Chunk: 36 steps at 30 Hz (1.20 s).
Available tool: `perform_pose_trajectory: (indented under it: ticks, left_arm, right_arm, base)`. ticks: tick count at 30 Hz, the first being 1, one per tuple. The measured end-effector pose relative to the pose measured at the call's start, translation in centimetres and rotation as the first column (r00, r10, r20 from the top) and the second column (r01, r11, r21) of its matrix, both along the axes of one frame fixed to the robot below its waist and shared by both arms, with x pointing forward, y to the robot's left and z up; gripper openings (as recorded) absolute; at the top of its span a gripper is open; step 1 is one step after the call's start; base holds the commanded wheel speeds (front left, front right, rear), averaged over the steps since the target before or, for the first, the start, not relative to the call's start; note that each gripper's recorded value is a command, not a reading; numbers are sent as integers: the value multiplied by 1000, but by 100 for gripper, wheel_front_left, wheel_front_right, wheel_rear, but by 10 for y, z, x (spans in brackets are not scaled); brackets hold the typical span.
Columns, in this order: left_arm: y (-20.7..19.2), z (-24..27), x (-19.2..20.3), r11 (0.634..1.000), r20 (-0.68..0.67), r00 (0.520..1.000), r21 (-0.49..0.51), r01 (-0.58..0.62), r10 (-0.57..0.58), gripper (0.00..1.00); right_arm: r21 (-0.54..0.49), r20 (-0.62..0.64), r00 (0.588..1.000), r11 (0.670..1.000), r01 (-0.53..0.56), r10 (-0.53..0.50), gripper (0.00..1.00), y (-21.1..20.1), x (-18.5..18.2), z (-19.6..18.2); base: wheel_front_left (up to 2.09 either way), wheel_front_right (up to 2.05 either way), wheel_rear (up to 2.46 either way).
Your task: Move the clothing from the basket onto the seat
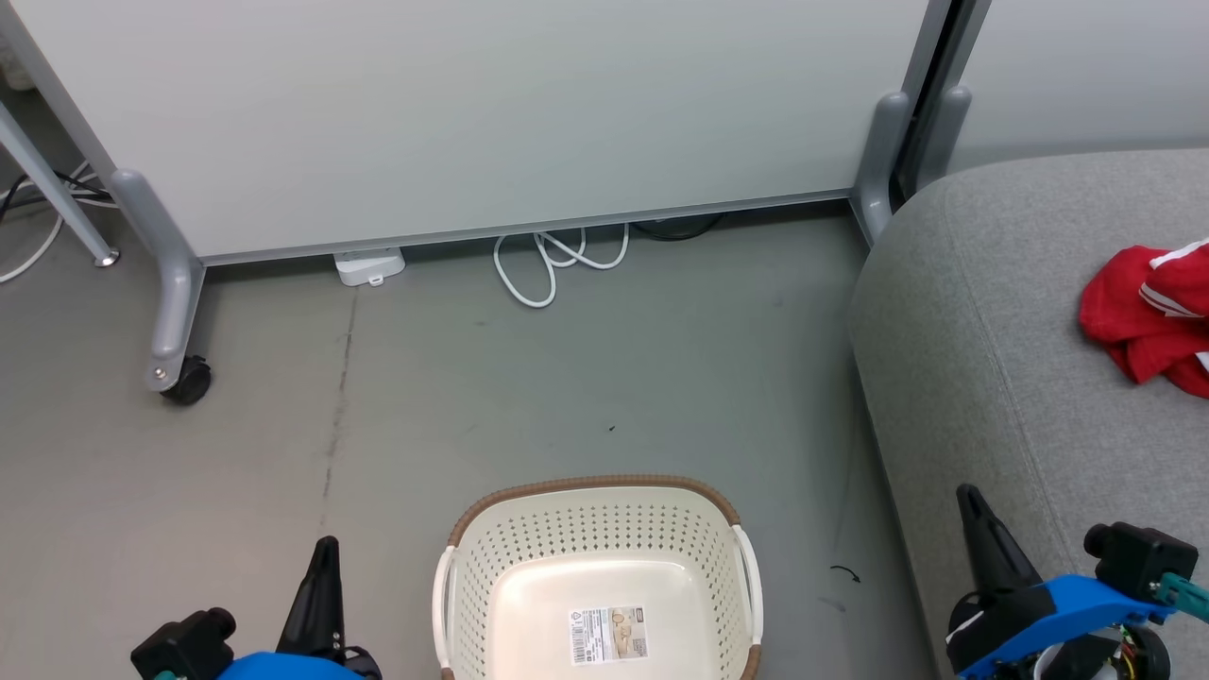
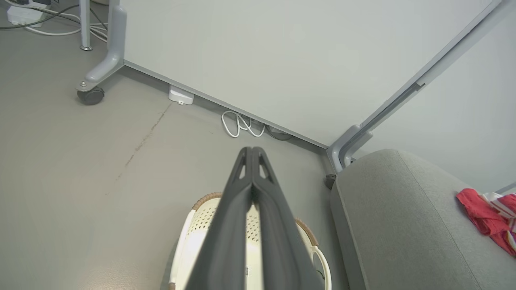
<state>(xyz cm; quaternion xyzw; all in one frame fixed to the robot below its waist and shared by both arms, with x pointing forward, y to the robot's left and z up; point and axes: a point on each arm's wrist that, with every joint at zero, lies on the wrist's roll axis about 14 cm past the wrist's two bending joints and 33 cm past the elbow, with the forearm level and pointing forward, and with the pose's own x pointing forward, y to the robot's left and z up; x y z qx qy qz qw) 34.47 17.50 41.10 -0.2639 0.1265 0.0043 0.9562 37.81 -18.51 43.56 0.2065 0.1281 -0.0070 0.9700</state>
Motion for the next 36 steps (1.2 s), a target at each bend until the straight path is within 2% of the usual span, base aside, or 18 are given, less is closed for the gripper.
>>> perform_pose_trajectory:
  ticks: [8, 16, 36]
  left_arm:
    - [5, 7, 6, 993, 3, 999, -107, -50, 50, 0]
    - [9, 13, 11, 975, 2, 996, -206, -87, 89, 0]
    - [15, 31, 22, 894, 6, 987, -424, -143, 161, 0]
  right_arm:
    - [126, 6, 999, 991, 35, -36, 0, -1, 1, 4]
    - [241, 13, 997, 968, 65, -70, 0, -3, 1, 9]
    - [481, 26, 991, 870, 106, -135, 0, -5, 5, 22]
  base:
    - [0, 0, 0]
    - [0, 0, 0]
    - [0, 0, 0]
